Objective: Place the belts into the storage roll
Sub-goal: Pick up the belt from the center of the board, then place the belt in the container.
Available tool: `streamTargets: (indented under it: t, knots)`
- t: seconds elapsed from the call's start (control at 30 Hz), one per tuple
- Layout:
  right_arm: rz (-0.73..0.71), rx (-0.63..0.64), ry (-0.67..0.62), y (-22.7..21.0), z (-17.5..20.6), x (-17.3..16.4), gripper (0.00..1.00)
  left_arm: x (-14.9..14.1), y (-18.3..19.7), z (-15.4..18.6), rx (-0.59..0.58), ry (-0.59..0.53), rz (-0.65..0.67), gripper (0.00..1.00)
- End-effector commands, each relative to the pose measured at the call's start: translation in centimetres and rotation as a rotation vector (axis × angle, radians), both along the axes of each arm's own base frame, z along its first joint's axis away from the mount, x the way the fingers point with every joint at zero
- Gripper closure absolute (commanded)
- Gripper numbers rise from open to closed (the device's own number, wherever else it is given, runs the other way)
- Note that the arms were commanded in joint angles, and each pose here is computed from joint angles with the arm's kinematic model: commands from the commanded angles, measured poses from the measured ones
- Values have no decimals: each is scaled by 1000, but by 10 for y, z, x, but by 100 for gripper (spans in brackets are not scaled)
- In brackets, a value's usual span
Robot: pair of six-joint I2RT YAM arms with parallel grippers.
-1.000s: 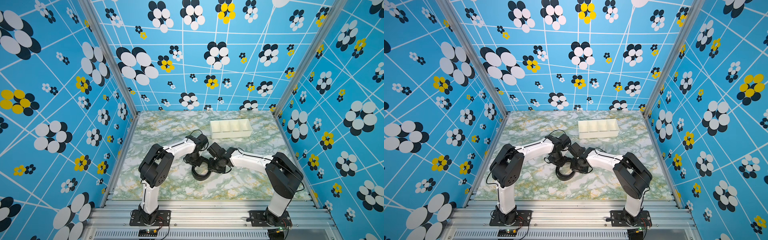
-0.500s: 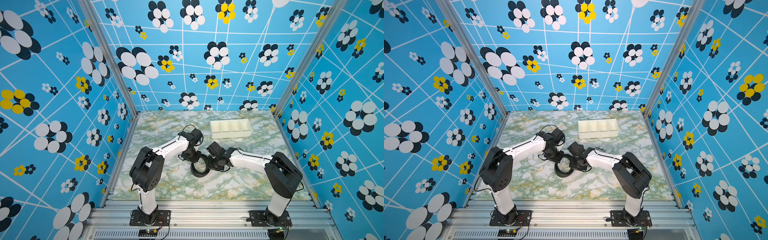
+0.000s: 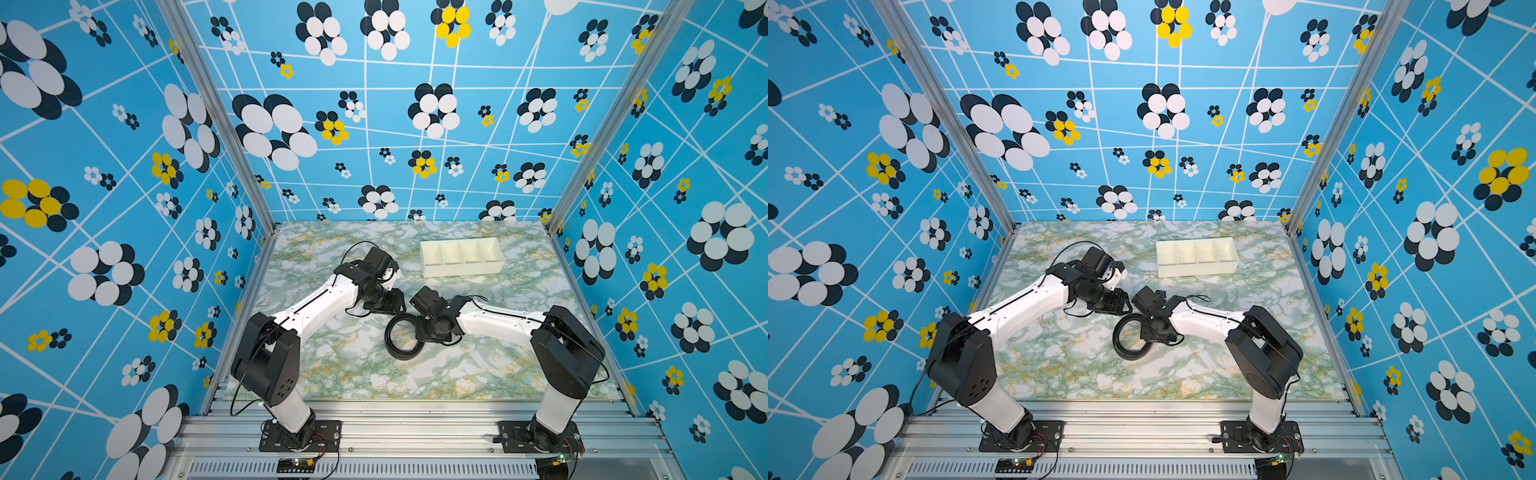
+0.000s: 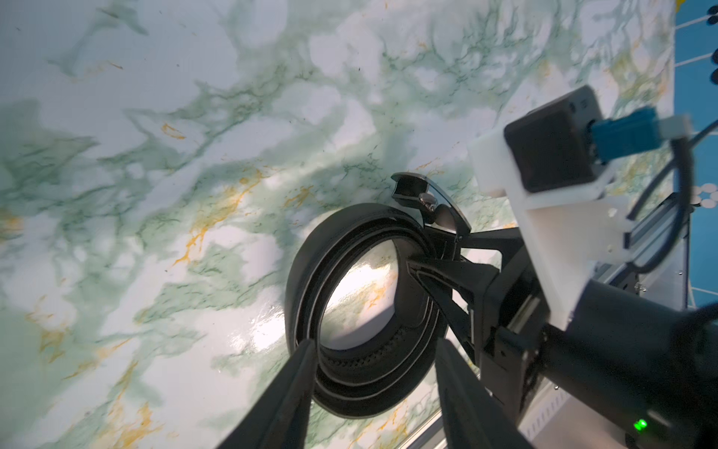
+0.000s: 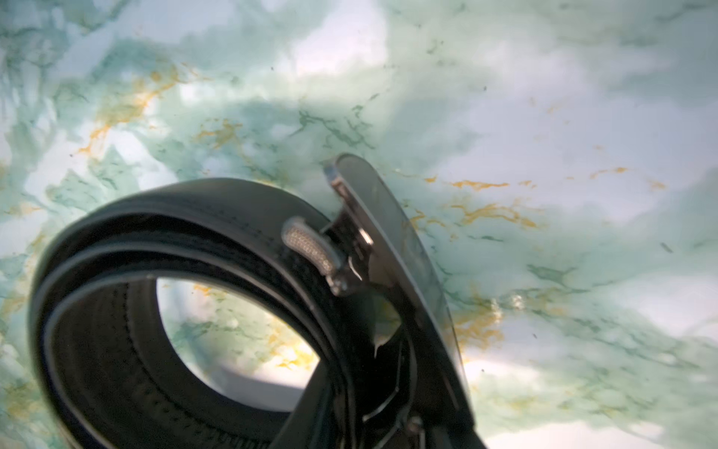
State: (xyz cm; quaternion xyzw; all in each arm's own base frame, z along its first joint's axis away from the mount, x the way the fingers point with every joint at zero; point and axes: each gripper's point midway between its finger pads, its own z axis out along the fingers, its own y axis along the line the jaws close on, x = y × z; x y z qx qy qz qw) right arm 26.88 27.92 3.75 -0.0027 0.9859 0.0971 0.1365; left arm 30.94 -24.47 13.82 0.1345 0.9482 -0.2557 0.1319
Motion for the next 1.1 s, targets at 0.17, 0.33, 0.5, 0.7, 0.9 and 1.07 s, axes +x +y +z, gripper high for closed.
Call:
streamTargets:
  t: [0.17, 0.33, 0.5, 0.7, 0.9, 1.07]
  knots:
    - [-20, 111, -134, -2, 50, 37, 100, 7, 36, 20, -85, -50, 137, 47]
    - [-42, 184, -190, -14, 75, 65, 100, 5, 48, 23, -71, -68, 152, 47]
    - [-90, 343, -253, -26, 101, 106, 100, 5, 49, 20, -96, -78, 157, 47]
    - [-78, 525, -367, -32, 150, 173, 100, 17, 42, 17, -129, -109, 146, 47]
    - [1, 704, -407, -21, 183, 236, 100, 52, 21, 20, -209, -142, 137, 46]
    - [67, 815, -400, -13, 182, 280, 100, 104, 3, 35, -271, -202, 141, 46]
